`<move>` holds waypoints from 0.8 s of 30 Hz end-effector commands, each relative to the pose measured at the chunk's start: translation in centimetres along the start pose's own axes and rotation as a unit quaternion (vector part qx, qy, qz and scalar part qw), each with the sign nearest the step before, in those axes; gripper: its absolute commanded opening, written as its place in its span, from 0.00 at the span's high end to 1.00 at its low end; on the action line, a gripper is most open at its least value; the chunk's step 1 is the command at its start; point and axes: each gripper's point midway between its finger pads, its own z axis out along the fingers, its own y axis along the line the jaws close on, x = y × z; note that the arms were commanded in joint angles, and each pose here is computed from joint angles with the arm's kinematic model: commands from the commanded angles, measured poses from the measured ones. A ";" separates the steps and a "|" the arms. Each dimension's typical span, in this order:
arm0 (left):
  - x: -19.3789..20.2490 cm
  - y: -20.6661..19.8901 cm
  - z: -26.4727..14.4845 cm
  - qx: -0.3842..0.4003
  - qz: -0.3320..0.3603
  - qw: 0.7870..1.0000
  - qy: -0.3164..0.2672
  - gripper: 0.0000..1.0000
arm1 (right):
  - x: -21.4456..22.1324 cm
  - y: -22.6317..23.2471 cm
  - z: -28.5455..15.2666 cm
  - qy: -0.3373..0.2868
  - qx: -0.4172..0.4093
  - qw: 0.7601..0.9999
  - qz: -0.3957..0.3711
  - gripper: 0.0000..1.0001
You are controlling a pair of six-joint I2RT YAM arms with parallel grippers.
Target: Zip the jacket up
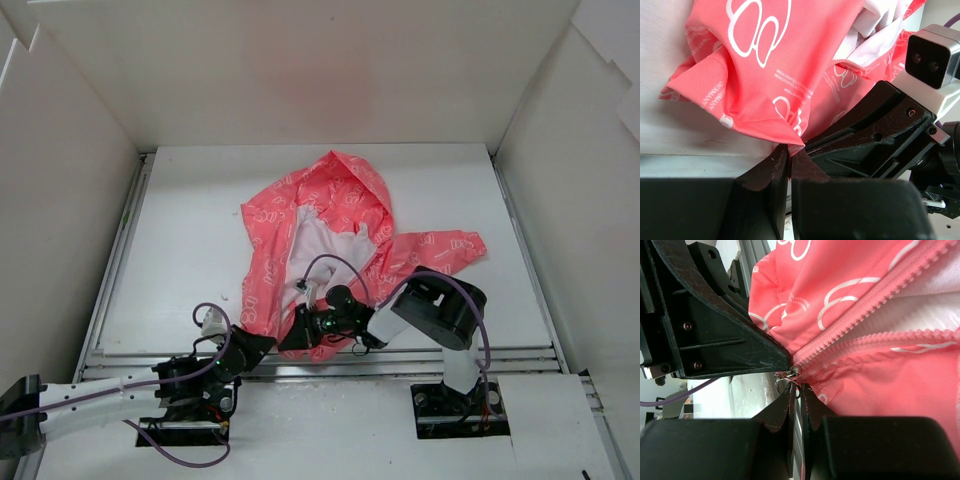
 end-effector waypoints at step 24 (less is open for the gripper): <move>0.7 -2.7 -0.6 0.026 0.036 0.999 0.023 1.00 | -11.5 -1.8 -6.7 -0.160 0.223 0.960 -0.059 1.00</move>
